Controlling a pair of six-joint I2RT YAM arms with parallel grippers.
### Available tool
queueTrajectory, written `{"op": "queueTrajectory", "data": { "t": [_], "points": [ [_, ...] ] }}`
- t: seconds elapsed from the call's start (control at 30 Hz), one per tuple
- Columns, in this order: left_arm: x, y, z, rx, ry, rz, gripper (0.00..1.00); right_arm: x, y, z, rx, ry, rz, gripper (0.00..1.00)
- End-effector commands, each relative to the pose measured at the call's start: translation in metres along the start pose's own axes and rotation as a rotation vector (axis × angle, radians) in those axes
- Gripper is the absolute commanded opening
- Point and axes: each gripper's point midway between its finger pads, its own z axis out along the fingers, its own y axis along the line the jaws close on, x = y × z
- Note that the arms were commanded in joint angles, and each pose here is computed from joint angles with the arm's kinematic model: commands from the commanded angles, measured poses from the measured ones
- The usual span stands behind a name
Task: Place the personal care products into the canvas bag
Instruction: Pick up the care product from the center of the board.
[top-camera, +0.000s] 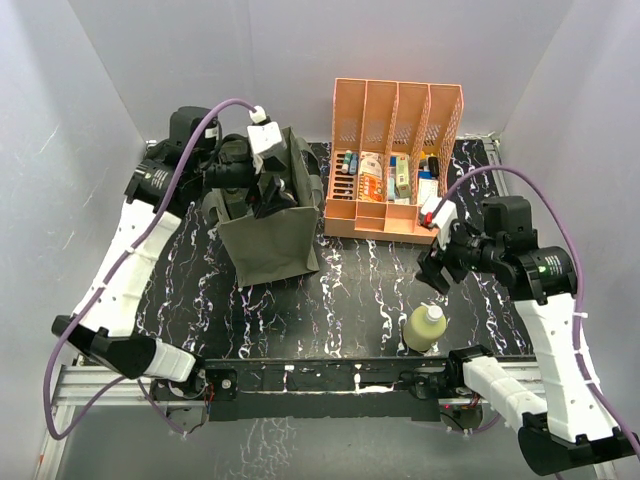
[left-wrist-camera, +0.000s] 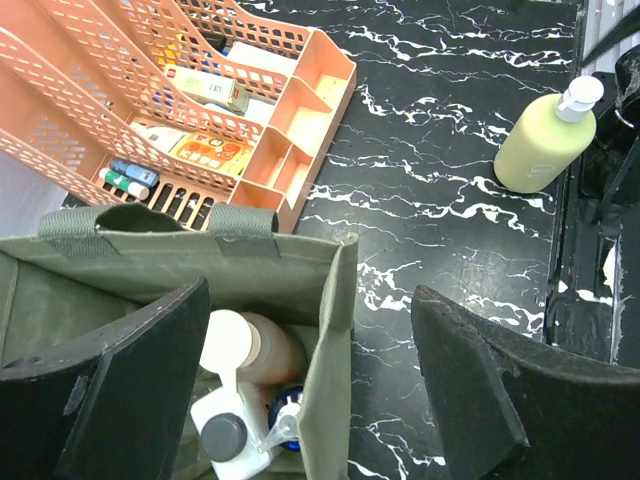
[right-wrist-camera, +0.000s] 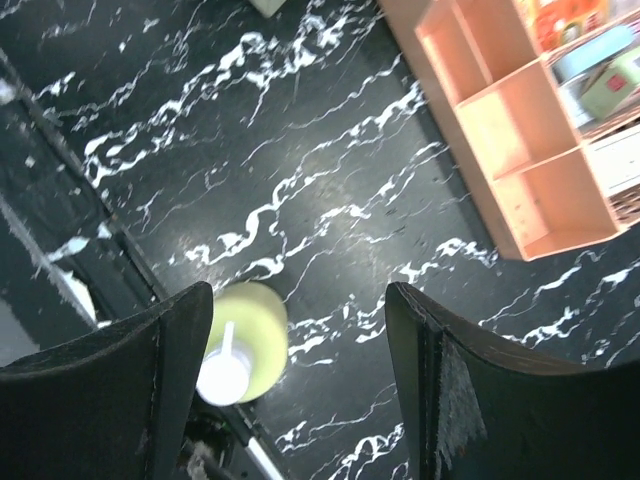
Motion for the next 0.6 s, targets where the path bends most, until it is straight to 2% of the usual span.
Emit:
{"op": "queueTrajectory", "data": {
  "t": [0.0, 0.13, 0.23, 0.33, 0.43, 0.57],
  "points": [
    [-0.011, 0.002, 0.015, 0.025, -0.011, 0.027, 0.8, 0.029, 0.027, -0.008, -0.085, 0.069, -0.026, 0.72],
    [-0.012, 0.002, 0.028, 0.046, -0.013, 0.022, 0.8, 0.056, 0.028, 0.001, -0.093, 0.157, 0.007, 0.71],
    [-0.009, -0.013, 0.046, 0.097, 0.014, 0.025, 0.8, 0.061, 0.016, 0.005, -0.019, 0.161, 0.008, 0.71],
    [0.005, -0.038, 0.07, 0.177, 0.077, 0.049, 0.8, 0.035, -0.021, 0.003, 0.179, 0.069, 0.053, 0.71],
    [0.007, -0.064, 0.088, 0.267, 0.09, 0.072, 0.8, 0.018, -0.063, 0.0, 0.347, 0.045, 0.177, 0.71],
    [0.005, -0.111, 0.115, 0.397, 0.126, 0.148, 0.8, 0.006, -0.105, 0.01, 0.432, 0.056, 0.272, 0.72]
  ]
}}
